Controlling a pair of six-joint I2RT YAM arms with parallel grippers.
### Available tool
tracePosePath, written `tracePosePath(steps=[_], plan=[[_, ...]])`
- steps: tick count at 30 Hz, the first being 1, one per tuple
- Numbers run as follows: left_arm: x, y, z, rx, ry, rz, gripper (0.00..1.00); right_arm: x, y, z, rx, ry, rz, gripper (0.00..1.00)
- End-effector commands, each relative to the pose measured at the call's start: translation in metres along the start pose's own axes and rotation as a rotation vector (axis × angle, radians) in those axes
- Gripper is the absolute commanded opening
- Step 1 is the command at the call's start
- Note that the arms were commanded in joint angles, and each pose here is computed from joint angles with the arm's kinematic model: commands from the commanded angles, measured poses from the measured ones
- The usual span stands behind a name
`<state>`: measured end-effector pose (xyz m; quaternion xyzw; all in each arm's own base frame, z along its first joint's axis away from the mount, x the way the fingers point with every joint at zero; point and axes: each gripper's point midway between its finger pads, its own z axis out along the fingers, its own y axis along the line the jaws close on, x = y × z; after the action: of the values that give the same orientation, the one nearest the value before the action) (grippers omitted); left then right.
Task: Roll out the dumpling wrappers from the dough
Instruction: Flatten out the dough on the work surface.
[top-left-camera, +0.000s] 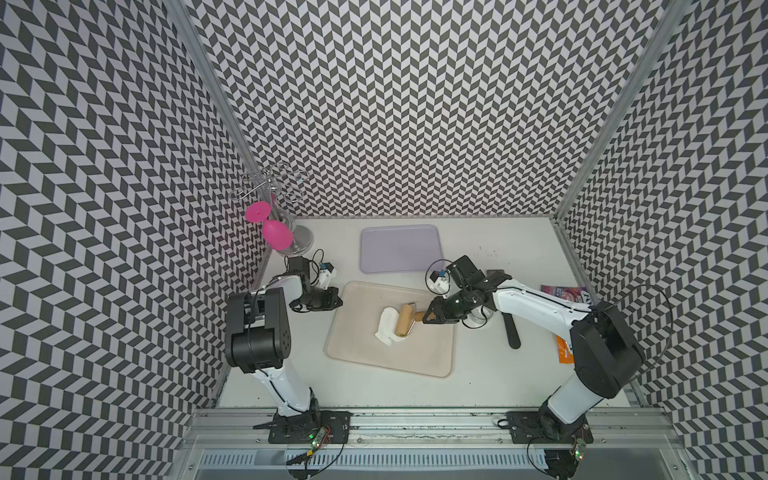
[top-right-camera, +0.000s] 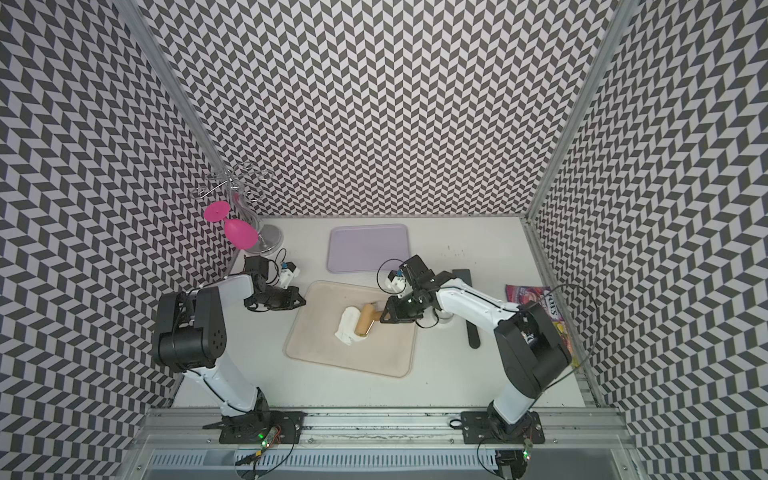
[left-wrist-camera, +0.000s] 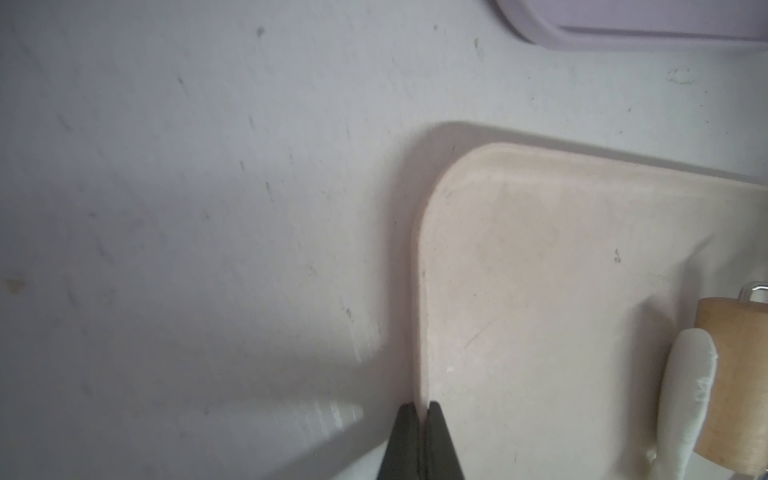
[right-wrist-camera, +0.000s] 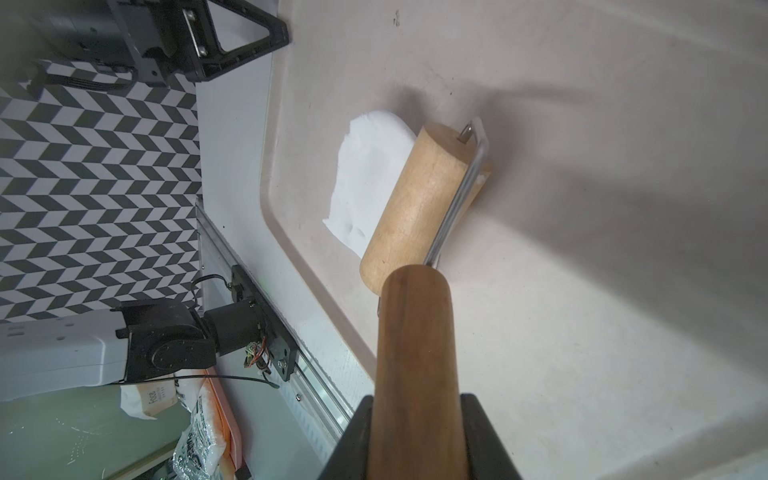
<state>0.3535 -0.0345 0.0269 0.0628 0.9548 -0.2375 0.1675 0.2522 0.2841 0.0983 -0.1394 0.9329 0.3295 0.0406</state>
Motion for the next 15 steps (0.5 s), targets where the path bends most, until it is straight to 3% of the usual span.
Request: tracePosePath(steps=[1,10,15], plan=[[0.007,0.000,-0.004,0.014,0.008,-0.007,0.00,0.073,-0.110,-0.014,0.486,0.202,0.211,0.00],[0.007,0.000,-0.004,0.016,0.009,-0.009,0.00,0.060,-0.101,-0.042,0.500,0.147,0.210,0.00],[0.007,0.000,-0.004,0.019,0.008,-0.009,0.00,0.017,-0.045,-0.069,0.353,0.024,0.125,0.00]])
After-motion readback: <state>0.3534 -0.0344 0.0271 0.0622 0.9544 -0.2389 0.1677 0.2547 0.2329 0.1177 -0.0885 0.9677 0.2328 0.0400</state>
